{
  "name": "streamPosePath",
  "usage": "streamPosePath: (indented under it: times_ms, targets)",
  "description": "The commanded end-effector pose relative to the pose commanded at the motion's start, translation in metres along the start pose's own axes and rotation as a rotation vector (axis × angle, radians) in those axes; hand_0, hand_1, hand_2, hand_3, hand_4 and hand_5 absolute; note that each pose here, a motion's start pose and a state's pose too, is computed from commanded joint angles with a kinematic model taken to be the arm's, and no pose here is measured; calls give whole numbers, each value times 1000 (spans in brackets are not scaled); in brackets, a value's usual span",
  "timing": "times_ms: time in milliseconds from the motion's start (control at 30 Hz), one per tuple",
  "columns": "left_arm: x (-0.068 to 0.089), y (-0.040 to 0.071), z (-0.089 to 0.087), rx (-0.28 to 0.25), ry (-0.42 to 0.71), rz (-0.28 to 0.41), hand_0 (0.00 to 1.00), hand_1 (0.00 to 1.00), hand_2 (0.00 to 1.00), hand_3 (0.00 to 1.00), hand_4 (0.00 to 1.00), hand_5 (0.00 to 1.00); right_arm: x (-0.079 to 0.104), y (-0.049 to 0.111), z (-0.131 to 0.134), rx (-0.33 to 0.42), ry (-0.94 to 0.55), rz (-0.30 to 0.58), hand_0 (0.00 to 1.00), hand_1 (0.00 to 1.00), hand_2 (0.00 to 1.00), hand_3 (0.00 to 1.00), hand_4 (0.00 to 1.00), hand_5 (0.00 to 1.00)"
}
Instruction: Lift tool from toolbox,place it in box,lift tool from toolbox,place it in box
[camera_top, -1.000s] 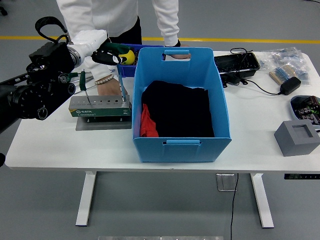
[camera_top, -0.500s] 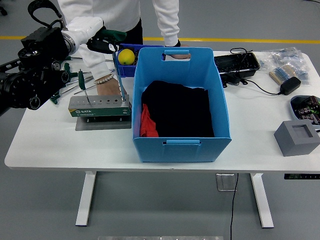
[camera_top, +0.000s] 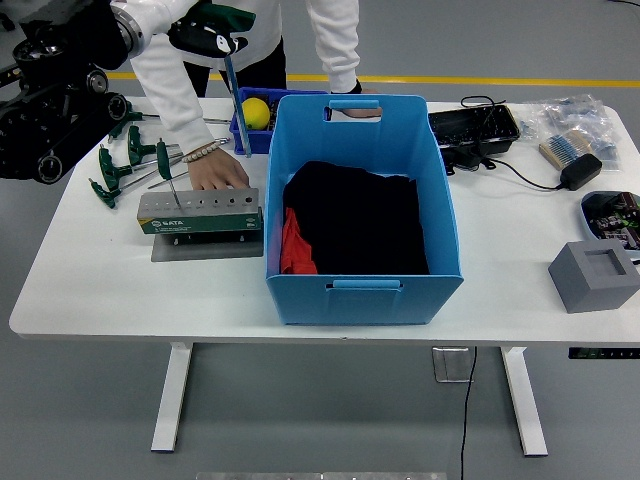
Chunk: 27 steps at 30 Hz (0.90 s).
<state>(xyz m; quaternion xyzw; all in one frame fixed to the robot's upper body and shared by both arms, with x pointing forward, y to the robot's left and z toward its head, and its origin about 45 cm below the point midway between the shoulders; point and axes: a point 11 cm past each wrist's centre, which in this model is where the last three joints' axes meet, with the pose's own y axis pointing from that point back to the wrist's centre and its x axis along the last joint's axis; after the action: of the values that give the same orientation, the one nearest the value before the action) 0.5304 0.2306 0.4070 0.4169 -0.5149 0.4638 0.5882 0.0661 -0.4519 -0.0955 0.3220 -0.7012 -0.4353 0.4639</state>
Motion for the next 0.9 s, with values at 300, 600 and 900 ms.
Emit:
streamPosePath:
  times_ms: [300,600,900]
  targets:
    - [30,6,39,-94,26,65,41,2,2,8,712,540,0,0,0,1,-1,2,654,643,711,565,799,694]
    - [0,22,125,-317,47,17,41,2,2,8,712,540,-1,0,-3,6,2,-2,654,644,711,565,798,693]
    - [-52,40,182,-488,28,-88,45,2,2,12,712,538,-1,1,-5,15,-4,-3,654,642,712,564,796,691]
